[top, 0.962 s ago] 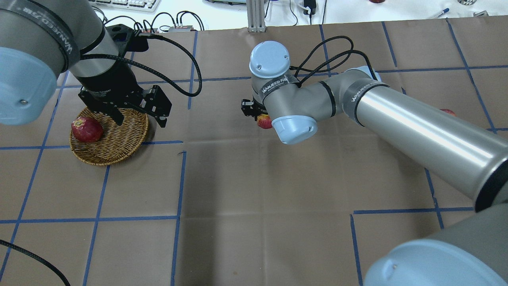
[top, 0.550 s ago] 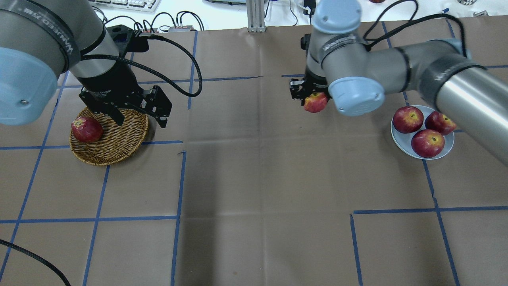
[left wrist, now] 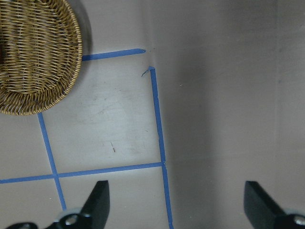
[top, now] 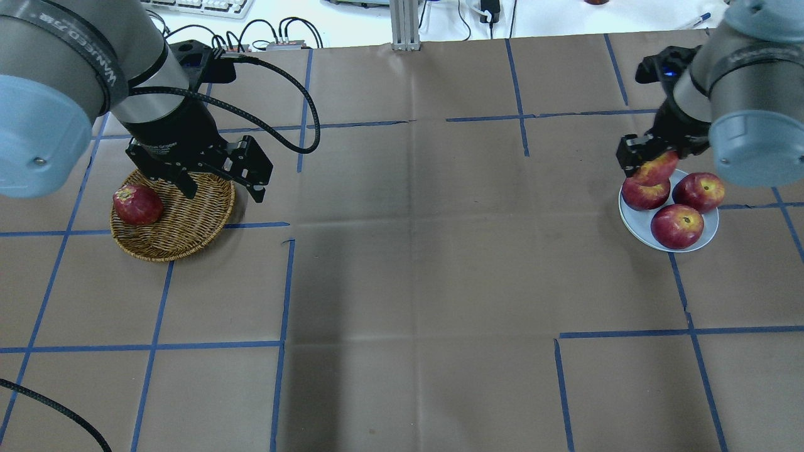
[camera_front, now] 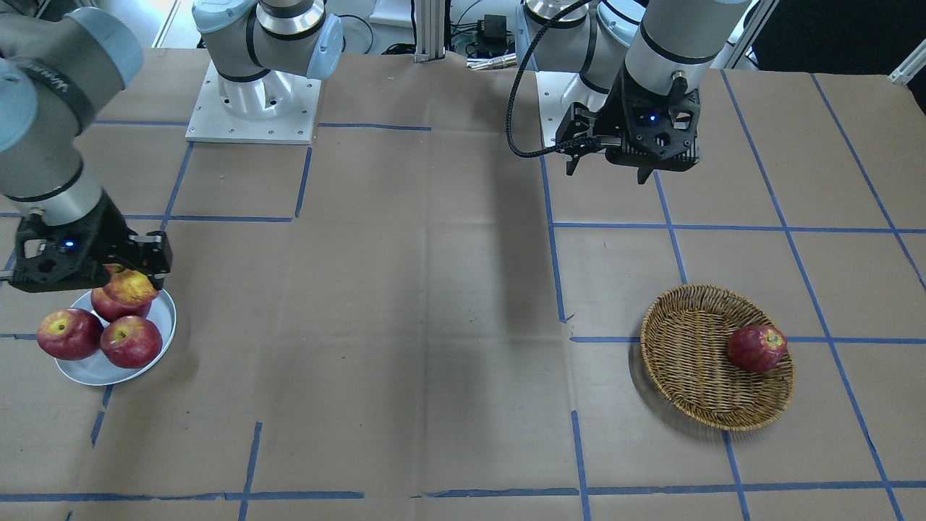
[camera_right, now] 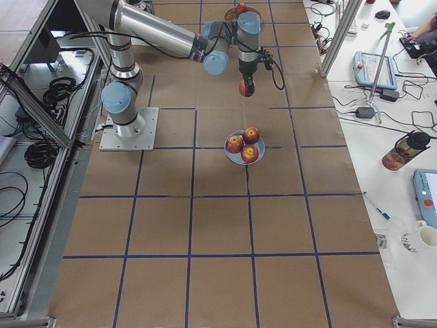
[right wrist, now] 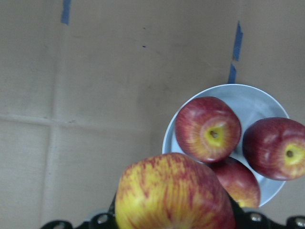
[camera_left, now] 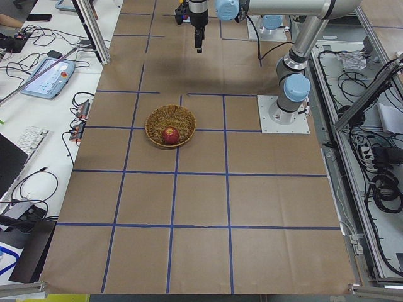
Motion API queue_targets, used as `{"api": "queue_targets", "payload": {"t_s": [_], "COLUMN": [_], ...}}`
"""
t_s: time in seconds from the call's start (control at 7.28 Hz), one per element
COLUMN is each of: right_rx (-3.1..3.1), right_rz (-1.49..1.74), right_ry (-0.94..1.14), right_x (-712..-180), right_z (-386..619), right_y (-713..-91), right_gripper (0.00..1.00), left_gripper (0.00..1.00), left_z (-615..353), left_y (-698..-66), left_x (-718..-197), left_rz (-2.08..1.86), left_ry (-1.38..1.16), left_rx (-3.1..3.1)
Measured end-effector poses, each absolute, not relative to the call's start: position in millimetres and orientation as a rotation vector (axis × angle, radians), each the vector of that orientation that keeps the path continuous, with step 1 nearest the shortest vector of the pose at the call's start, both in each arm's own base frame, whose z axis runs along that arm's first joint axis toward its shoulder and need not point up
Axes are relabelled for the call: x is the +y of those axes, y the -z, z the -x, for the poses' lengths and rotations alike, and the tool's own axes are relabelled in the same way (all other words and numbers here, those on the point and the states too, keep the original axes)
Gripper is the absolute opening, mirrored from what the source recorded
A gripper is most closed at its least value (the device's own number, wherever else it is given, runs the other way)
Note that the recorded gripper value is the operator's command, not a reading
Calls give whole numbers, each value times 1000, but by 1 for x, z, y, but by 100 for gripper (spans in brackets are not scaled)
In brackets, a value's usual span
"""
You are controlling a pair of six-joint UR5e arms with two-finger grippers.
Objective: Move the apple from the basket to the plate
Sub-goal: 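Carry the apple with the right gripper over the white plate, then lower the apple onto the plate beside the other apples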
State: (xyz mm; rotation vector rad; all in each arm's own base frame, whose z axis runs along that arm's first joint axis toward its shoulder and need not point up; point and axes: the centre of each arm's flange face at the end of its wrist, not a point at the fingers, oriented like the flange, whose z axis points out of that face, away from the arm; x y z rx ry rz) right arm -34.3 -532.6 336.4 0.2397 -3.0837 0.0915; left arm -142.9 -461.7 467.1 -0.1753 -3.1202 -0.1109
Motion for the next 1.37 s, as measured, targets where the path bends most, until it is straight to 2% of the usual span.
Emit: {"api": "queue_targets", "payload": {"t_s": [0.55, 1.24, 1.37], "right_rx": [-3072, -3076, -3080], "right_rz": [-314, -298, -298], "right_ry": [-76, -40, -25], "right_x": [-553, -555, -555], "right_z": [100, 117, 118], "right_y": [-283, -263, -259], "right_gripper": [64, 64, 68], "left_gripper": [99, 99, 99], "left_z": [143, 143, 143], "left_y": [-467, -466, -466], "left_x": [-462, -462, -462], "left_rz": [175, 175, 175], "left_ry": [111, 113, 113], "left_rx": [-3120, -3120, -3120]}}
